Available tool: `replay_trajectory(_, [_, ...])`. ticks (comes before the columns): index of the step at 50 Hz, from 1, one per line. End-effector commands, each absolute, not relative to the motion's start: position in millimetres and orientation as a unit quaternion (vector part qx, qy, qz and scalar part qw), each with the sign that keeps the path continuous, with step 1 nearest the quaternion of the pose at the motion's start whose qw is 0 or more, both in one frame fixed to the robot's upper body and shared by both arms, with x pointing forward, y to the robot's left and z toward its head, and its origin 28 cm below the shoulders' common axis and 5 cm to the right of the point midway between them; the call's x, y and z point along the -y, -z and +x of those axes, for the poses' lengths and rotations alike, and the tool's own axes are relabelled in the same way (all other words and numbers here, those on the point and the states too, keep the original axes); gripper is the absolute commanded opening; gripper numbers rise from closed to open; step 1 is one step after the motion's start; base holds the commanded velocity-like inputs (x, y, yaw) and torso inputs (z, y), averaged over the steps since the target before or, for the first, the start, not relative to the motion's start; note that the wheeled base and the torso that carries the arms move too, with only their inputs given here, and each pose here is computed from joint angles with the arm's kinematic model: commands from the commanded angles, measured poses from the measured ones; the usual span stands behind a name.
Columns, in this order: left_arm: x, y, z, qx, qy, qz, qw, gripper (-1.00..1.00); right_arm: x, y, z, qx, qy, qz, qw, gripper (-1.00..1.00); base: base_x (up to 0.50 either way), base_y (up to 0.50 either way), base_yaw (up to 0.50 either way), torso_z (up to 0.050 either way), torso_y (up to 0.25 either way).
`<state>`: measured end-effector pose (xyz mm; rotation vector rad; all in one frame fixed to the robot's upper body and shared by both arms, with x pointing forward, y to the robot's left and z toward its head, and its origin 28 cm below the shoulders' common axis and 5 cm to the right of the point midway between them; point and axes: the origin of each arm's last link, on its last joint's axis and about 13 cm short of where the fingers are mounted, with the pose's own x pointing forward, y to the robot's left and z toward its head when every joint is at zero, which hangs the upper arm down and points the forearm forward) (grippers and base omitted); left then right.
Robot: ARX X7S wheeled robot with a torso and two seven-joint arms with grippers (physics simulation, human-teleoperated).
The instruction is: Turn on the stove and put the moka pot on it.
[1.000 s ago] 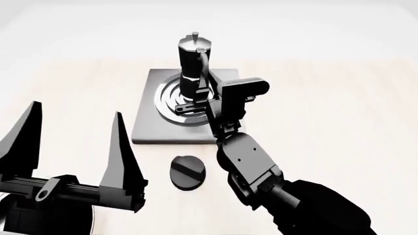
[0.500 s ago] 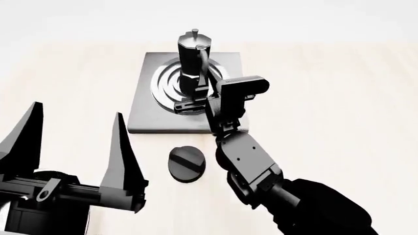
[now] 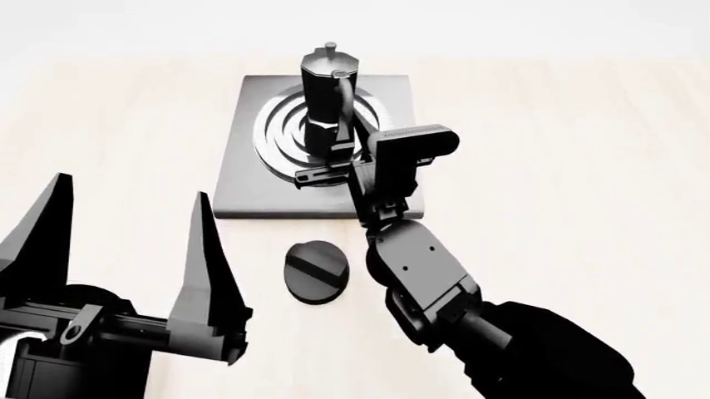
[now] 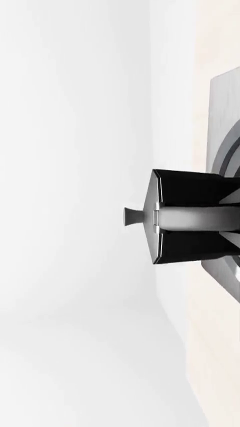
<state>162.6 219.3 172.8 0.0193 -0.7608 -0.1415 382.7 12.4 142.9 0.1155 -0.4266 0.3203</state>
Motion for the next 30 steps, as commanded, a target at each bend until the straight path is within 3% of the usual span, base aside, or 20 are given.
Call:
replay_trajectory(1, [-218.8,-172.6,162.6,0.373,0.073,0.007,0.925,1.0,-14.7,-140.3,381.2,0.21,-0.168,0.045,0.962,-1.0,0.0,0.0,0.0,0.0,0.0])
replay_trajectory(9, [-219.0,-172.4,163.6,0.372,0.072,0.006,0.925,1.0,-14.5,-140.3,381.7,0.207,-0.162,0.044,0.964,-1.0,0.0,0.0,0.0,0.0,0.0])
replay_trajectory(10, [-218.8,-172.6,163.5,0.372,0.072,0.006,0.925,1.0,-14.5,-140.4,381.7,0.206,-0.162,0.045,0.964,1.0,0.0,0.0,0.0,0.0,0.0])
replay_trajectory(30, [-218.4,-174.4,164.3,0.374,0.072,0.007,0.925,1.0,-16.6,-139.7,379.3,0.211,-0.172,0.054,0.961,1.0,0.0,0.0,0.0,0.0,0.0])
